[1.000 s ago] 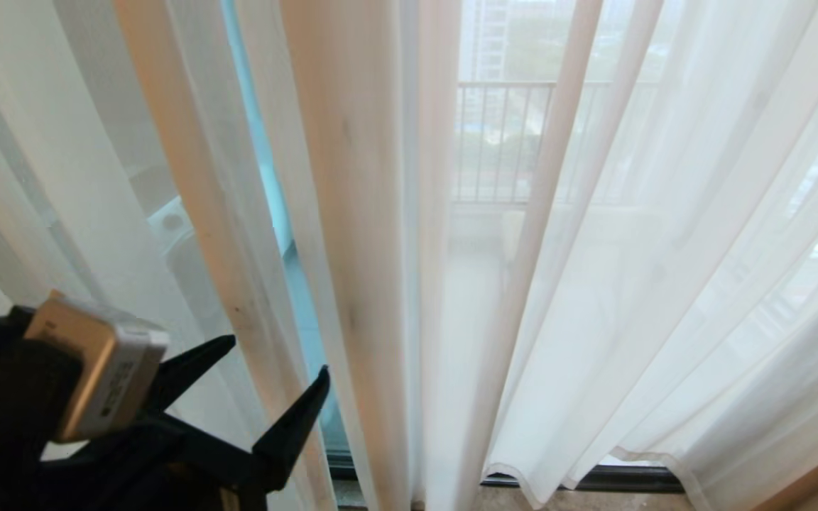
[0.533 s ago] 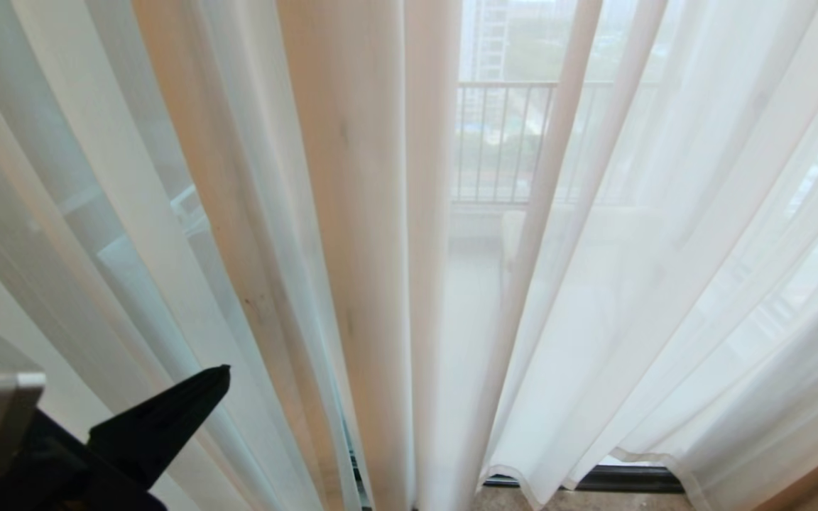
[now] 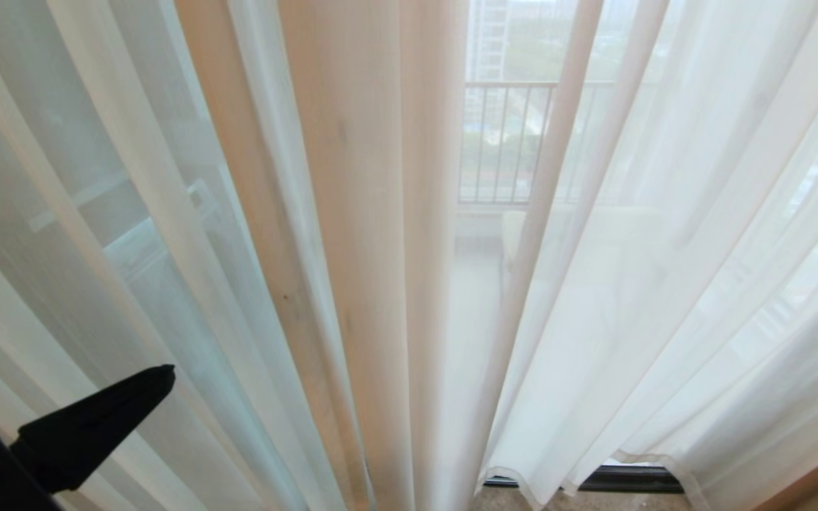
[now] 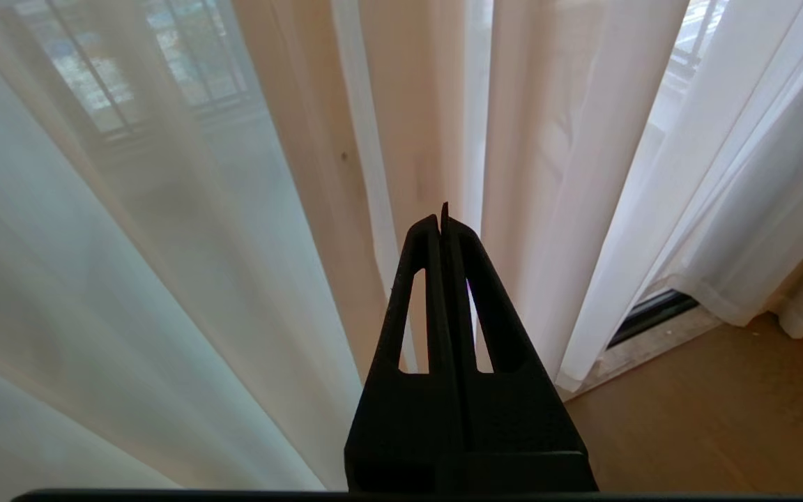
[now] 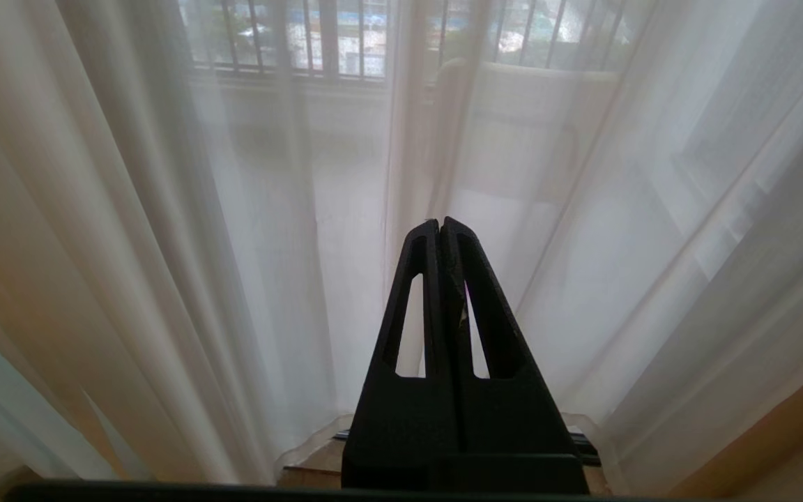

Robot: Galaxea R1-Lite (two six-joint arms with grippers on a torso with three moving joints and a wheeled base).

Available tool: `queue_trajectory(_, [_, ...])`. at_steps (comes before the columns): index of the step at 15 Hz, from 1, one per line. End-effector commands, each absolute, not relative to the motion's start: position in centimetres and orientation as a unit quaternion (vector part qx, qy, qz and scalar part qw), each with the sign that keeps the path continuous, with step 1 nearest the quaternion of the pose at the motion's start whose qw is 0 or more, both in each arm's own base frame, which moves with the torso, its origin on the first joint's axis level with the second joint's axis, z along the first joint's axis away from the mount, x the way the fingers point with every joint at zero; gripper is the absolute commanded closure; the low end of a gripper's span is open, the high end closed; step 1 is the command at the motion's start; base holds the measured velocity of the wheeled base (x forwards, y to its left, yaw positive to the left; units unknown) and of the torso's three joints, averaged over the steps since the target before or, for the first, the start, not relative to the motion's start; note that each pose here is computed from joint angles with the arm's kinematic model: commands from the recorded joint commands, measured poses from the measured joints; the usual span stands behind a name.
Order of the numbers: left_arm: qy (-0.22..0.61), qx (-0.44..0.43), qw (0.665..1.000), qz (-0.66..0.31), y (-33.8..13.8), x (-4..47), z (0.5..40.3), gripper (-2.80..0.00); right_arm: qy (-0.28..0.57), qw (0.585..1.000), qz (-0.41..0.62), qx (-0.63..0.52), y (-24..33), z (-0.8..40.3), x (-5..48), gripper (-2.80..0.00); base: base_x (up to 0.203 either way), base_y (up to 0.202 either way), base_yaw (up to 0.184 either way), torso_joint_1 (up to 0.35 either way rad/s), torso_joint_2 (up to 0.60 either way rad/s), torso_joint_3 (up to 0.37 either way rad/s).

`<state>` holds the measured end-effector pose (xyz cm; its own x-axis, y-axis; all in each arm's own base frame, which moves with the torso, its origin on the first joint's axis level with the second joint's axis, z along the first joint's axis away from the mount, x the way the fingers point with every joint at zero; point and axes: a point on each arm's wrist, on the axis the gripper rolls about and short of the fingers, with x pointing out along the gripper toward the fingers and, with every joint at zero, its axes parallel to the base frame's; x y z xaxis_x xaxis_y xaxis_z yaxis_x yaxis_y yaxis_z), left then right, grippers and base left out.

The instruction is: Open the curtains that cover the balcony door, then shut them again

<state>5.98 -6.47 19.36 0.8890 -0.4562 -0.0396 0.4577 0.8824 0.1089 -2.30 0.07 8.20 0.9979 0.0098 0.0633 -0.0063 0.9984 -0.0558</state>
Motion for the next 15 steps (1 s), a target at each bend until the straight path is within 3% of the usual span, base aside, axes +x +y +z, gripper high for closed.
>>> queue_trajectory(1, [-0.008, 0.046, 0.974, -0.223, -4.7, 5.5, 19.5, 0.0, -0.032, 0.999, 0.004, -0.028, 0.1, 8.2, -2.3, 0.0, 0.0, 0.0, 0.0, 0.0, 0.0, 0.0])
queue_trajectory(8, [-0.013, 0.061, 0.989, -0.136, -0.8, 2.9, 16.2, 0.0, -0.032, 0.999, 0.004, -0.028, 0.1, 8.2, -2.3, 0.0, 0.0, 0.0, 0.0, 0.0, 0.0, 0.0])
queue_trajectory(13, [-0.034, 0.06, 0.994, -0.081, -0.2, 0.3, 11.5, 0.0, -0.032, 0.999, 0.004, -0.028, 0.1, 8.2, -2.3, 0.0, 0.0, 0.0, 0.0, 0.0, 0.0, 0.0])
queue_trajectory(15, [-0.031, 0.059, 0.995, -0.079, -0.2, 0.4, 11.3, 0.0, -0.032, 0.999, 0.005, -0.028, 0.1, 8.2, -2.3, 0.0, 0.0, 0.0, 0.0, 0.0, 0.0, 0.0])
